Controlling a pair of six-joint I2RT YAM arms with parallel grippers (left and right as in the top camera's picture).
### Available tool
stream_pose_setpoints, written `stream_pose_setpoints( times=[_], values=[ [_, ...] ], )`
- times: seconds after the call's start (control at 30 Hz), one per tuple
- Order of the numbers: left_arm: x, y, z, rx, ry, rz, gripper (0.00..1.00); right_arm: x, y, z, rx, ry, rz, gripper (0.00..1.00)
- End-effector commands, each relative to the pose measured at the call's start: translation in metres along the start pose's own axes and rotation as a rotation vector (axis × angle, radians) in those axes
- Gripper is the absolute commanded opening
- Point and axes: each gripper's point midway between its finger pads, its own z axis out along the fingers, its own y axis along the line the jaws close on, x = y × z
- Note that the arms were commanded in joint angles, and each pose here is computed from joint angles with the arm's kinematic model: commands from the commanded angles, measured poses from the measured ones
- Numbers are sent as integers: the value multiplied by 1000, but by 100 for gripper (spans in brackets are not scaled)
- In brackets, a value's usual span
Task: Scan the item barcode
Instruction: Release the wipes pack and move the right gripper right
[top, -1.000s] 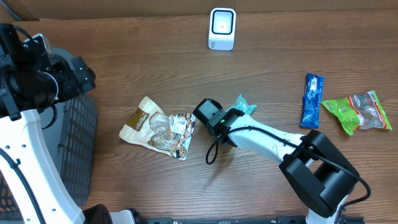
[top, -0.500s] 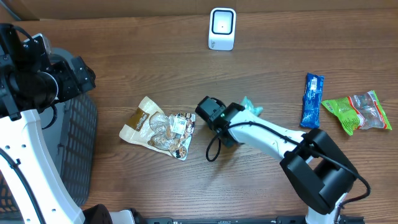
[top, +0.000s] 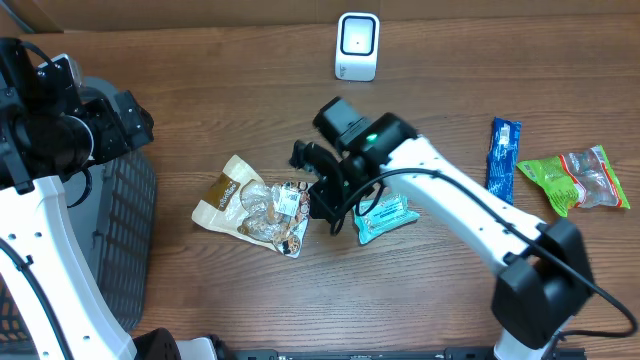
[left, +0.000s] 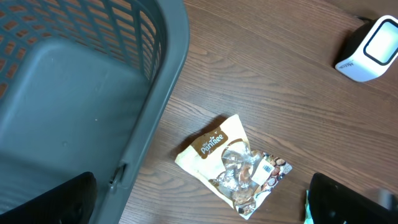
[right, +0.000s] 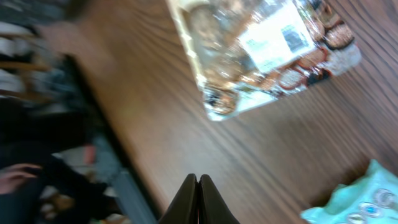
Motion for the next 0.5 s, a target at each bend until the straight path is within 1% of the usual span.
stream_pose_setpoints(
  times=[0.0,0.07,0.13,0.17,0.2,0.23,0.3,0.47],
  values=[
    [-2,-4,-8,14,-26,-9,100,0,-27,-25,85,-37,160,8],
    [-2,-4,-8,14,-26,-9,99,11,-53,-31,195,-14,255,32],
    [-2,-4,-8,14,-26,-9,100,27,-87,-45,330,-6,439,60],
    [-2,-4,-8,14,-26,-9,100,31,-97,-48,358,-11,499,74],
    [-2,-4,-8,14,-26,-9,99,36,-109,-54,384,-23,579,84],
    [-2,-4,-8,14,-27,-9,100,40,-119,-58,388,-29,628,89],
    [-2,-4,-8,14,-26,-9,100,48,-137,-63,372,-40,680,92],
    [-2,-4,-8,14,-27,-9,100,68,-167,-65,218,-53,597,92]
  ],
)
